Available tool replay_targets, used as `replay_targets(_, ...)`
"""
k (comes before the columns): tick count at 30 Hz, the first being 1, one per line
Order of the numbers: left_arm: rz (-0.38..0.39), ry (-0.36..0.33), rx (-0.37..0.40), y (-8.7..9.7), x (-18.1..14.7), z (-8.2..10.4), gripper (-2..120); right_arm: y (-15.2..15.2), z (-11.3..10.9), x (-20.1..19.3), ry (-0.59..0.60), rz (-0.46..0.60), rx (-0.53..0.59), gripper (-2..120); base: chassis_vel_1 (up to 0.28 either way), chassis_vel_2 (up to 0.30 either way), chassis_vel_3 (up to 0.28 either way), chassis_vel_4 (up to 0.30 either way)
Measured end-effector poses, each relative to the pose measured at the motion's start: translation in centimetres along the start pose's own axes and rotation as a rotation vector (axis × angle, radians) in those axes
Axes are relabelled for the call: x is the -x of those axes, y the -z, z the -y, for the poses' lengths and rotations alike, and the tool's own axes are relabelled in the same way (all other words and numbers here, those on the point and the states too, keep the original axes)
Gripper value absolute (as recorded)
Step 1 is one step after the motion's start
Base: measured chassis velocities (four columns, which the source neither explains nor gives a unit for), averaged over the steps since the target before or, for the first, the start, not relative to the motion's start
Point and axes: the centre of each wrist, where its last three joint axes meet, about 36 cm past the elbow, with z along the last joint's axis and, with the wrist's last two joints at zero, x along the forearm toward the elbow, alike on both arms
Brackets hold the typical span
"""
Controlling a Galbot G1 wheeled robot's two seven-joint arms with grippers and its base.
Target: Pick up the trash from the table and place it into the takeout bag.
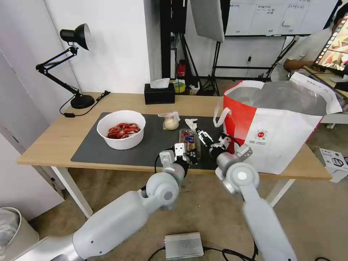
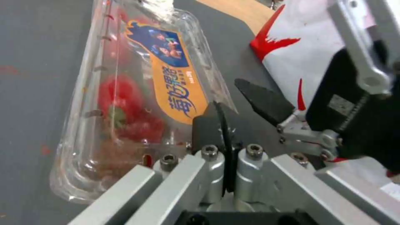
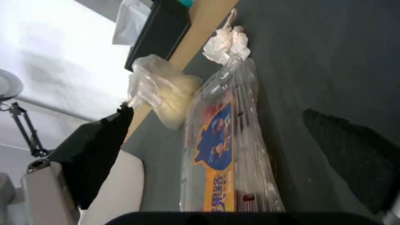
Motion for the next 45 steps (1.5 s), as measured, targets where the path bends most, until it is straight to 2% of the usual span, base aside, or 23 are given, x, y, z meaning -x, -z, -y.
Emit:
replay_targets(4,-0.001,0.004,-0.005,-0.1,0.0,0.0,0,-0.5,-0.7,1.6,-0.041,-0.007,-0.013,100,0.0,0.0,0.0,0.0)
replay_targets(22,0.01,0.023,-0.026,0.2,-0.2,-0.8,0,-1.6,-2.5,5.5,-0.085,-0.068,-0.007,100,0.0,0.0,0.0,0.0)
replay_targets(45,0.019,0.021,-0.035,0.5,-0.6,-0.9,0,-1.3,-2.9,6.3,-0.114,-0.088,-0.006,100,0.0,0.0,0.0,0.0)
